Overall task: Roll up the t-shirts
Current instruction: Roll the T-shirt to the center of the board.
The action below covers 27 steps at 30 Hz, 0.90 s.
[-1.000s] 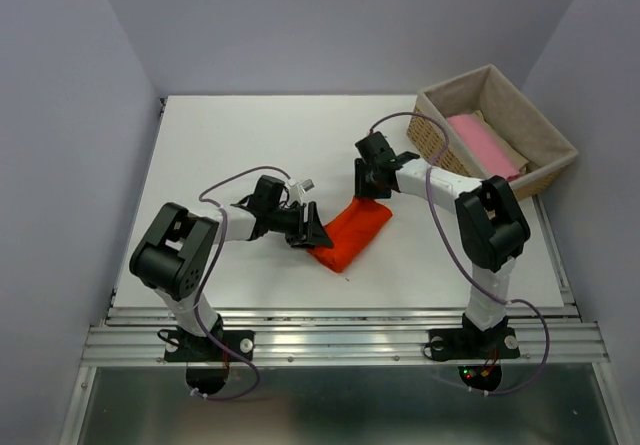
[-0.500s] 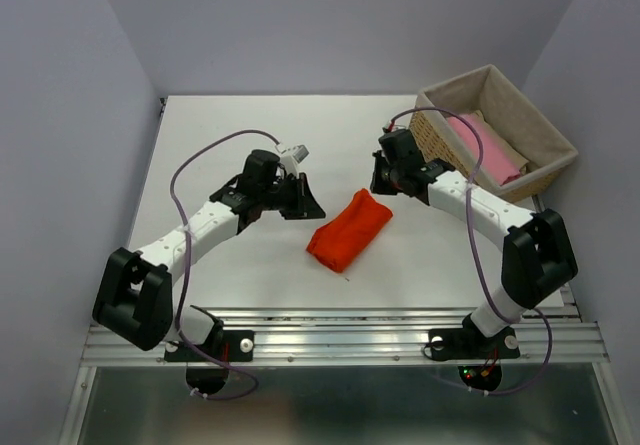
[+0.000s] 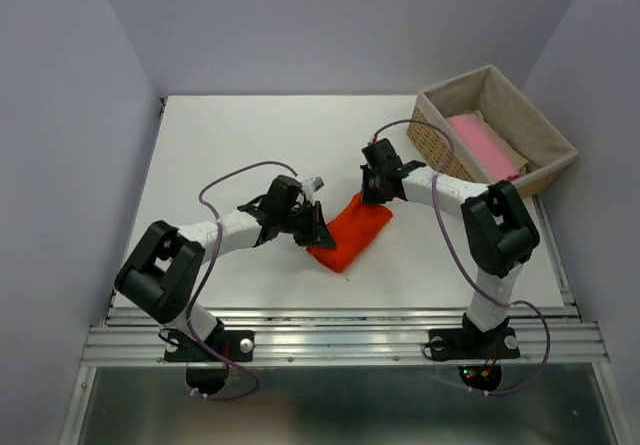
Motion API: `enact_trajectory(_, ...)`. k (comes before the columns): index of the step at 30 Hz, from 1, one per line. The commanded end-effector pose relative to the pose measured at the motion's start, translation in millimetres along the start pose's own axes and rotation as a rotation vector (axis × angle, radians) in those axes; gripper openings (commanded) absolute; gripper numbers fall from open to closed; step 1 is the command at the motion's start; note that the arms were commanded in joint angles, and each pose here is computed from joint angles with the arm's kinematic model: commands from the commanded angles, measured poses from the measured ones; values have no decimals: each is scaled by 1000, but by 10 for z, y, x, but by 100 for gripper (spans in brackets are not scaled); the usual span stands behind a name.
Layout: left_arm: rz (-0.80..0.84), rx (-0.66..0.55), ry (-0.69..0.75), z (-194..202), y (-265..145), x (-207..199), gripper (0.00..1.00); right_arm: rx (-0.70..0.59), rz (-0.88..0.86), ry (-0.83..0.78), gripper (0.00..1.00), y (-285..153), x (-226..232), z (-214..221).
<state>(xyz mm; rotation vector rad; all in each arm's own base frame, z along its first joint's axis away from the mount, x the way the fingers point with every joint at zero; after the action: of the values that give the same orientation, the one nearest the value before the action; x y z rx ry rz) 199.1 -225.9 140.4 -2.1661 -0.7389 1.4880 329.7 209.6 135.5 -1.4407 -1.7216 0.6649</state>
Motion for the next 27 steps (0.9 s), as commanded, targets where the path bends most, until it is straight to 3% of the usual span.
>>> enact_trajectory(1,-26,-25,5,-90,97,236,0,-32,73,-16,1,222,-62,-44)
enact_trajectory(10,-98,40,-11,-97,150,540,0,-20,146,32,1,188,-286,286)
enact_trajectory(19,-151,-35,-2,-315,-68,586,0,-6,40,198,1,-242,-329,825)
enact_trajectory(22,-136,-34,22,-400,-101,506,0,-38,8,245,1,-442,-301,813)
enact_trajectory(27,-90,-83,69,-541,-274,255,0,-191,28,211,2,-895,-266,432)
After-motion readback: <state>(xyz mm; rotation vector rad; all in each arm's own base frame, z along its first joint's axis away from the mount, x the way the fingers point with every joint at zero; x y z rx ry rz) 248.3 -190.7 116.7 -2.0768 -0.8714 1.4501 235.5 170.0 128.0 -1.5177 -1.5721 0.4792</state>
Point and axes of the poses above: each gripper's point midway between its finger pads, its own y axis out along the fingers, its own x axis along the line the jaws close on, z = x × y, the point moved 9 cm from there along -y, back along the fingers, and after that the axes turned 1 degree about y, right-handed, at the moved point
